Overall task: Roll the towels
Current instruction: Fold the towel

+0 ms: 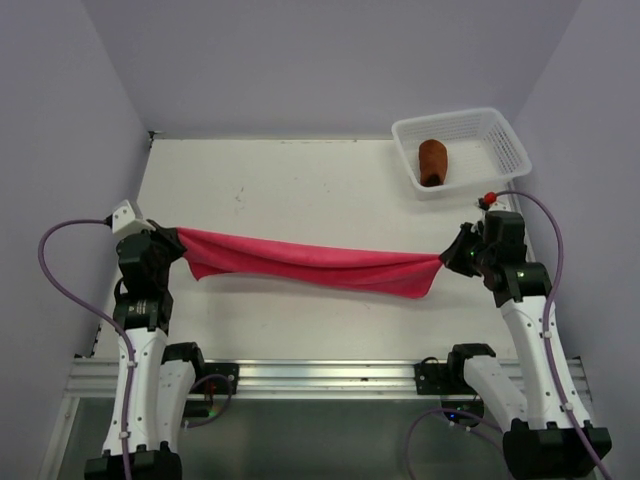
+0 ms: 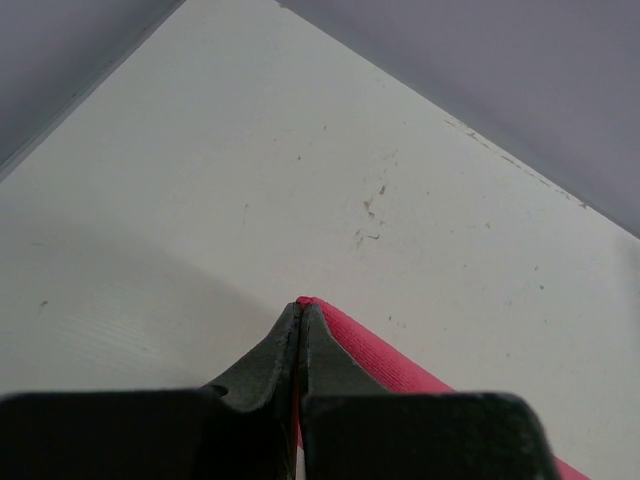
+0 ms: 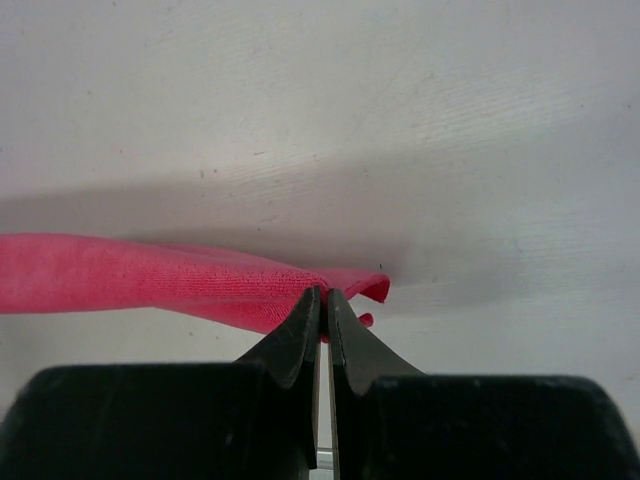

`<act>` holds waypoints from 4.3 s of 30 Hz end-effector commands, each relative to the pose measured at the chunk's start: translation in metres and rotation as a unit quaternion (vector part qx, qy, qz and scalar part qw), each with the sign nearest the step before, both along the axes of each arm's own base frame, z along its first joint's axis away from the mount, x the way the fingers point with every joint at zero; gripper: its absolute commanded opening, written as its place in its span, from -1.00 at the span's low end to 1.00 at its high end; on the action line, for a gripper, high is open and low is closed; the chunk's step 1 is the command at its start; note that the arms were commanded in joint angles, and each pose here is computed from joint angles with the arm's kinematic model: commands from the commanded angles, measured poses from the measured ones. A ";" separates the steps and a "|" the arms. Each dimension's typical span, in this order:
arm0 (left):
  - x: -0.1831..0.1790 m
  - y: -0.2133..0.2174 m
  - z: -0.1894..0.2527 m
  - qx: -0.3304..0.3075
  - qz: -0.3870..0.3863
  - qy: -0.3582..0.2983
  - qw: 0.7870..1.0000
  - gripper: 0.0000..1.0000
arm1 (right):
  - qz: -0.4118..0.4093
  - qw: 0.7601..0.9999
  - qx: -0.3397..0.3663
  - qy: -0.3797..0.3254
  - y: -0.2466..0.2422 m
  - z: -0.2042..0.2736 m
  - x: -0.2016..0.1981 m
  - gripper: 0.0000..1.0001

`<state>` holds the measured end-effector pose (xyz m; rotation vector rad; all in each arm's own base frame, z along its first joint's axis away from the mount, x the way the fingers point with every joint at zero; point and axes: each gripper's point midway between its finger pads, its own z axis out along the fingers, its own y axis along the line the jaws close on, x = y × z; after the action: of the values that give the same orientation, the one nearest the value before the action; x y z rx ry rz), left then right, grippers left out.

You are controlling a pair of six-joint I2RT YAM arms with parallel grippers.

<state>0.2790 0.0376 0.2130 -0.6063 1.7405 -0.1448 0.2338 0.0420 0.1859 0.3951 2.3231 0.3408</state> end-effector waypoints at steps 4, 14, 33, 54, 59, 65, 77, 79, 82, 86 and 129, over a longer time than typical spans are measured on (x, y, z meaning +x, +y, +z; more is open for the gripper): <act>-0.013 0.017 -0.016 0.000 0.050 0.038 0.998 -1.00 | 0.007 0.999 0.022 0.038 0.007 -0.016 -0.018 -1.00; 0.014 0.017 -0.034 -0.003 0.036 0.055 0.998 -1.00 | -0.001 0.998 0.022 0.060 0.007 -0.036 0.013 -1.00; 0.058 0.020 -0.069 -0.009 0.021 0.098 0.995 -1.00 | -0.012 0.994 0.005 0.104 0.001 -0.068 0.067 -1.00; 0.090 0.024 -0.089 -0.022 0.026 0.123 0.992 -1.00 | -0.013 0.990 -0.003 0.144 0.000 -0.093 0.119 -0.76; 0.096 0.027 -0.101 -0.020 0.027 0.144 0.989 -1.00 | -0.010 0.987 0.000 0.160 0.002 -0.105 0.131 -0.60; 0.105 0.027 -0.118 -0.026 0.024 0.163 0.986 -0.93 | -0.009 0.986 0.002 0.166 0.002 -0.110 0.146 -0.51; 0.103 0.036 -0.127 0.001 0.032 0.202 0.979 -0.58 | 0.006 0.984 -0.005 0.177 0.001 -0.122 0.127 -0.34; 0.097 0.037 -0.130 0.005 0.035 0.217 0.976 -0.54 | 0.003 0.985 -0.001 0.173 0.002 -0.122 0.121 -0.26; 0.094 0.037 -0.126 0.010 0.032 0.221 0.975 -0.53 | 0.005 0.985 0.002 0.170 0.003 -0.121 0.108 -0.20; 0.085 0.037 -0.123 0.004 0.042 0.222 0.974 -0.51 | 0.005 0.987 0.001 0.163 0.004 -0.114 0.094 -0.20; 0.038 0.022 -0.169 -0.003 0.009 0.299 0.954 -0.98 | 0.055 0.981 0.021 0.185 0.031 -0.144 0.055 -0.18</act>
<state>0.3107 0.0560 0.0326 -0.7409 2.3648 0.0577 0.2856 0.0710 0.0418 0.4000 2.7297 0.3777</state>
